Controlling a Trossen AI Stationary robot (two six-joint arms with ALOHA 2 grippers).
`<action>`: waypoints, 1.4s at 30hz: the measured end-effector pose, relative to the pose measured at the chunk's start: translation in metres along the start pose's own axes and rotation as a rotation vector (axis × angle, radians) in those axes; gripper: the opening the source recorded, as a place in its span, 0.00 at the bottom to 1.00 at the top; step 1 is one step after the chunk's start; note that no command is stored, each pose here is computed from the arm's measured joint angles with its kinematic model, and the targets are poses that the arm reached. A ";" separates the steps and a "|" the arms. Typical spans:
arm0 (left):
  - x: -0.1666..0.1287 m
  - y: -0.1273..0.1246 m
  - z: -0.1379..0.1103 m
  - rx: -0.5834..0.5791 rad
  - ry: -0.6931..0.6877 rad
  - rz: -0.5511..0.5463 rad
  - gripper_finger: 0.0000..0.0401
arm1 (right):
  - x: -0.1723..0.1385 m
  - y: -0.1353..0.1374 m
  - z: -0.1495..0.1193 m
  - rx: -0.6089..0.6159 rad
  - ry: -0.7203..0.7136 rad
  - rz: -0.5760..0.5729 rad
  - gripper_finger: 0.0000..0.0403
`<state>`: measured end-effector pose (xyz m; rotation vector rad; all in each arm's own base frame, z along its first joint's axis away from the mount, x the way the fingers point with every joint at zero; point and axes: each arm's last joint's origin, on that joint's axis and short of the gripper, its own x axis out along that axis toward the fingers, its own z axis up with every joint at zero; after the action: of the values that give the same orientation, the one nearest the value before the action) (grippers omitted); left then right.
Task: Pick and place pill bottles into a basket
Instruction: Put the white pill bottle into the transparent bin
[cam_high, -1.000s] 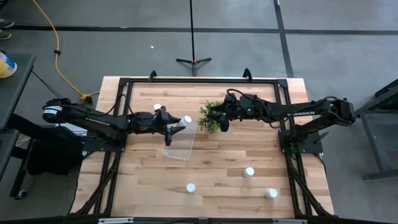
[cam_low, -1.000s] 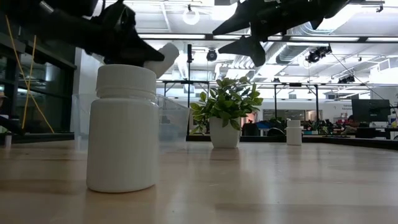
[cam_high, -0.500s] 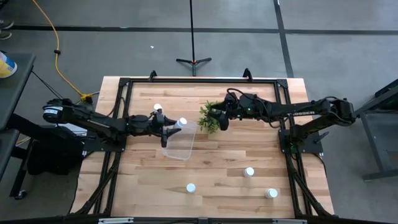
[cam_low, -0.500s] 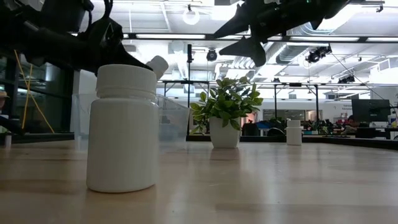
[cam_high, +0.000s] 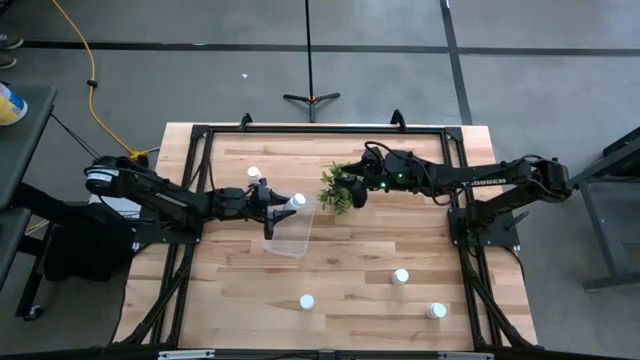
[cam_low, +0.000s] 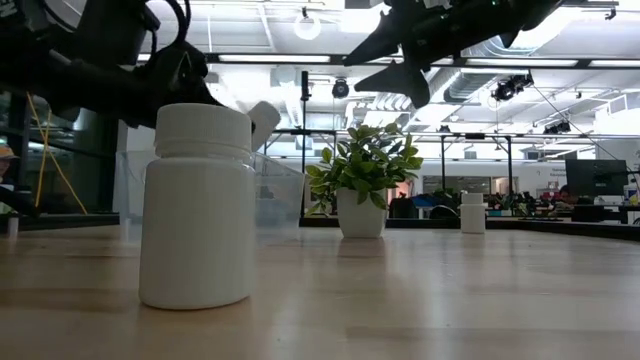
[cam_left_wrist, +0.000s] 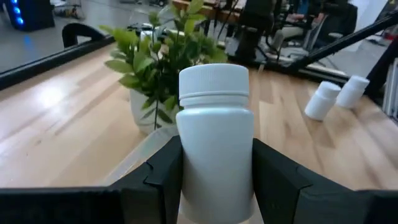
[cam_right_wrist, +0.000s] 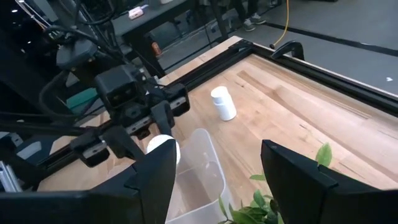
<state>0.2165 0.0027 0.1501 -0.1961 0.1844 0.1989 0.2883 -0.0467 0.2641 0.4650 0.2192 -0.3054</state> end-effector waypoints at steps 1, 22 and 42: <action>0.001 0.000 -0.002 0.001 0.010 0.002 0.48 | 0.000 0.000 0.000 0.000 0.000 0.000 0.56; 0.012 0.001 -0.012 -0.061 -0.026 0.013 0.48 | 0.000 0.000 0.000 0.000 0.001 0.000 0.56; 0.012 0.001 -0.013 -0.051 -0.015 0.017 0.48 | 0.001 0.007 -0.006 -0.071 0.056 0.092 0.56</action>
<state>0.2256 0.0032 0.1352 -0.2438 0.1658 0.2223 0.2906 -0.0384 0.2614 0.4125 0.2621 -0.1946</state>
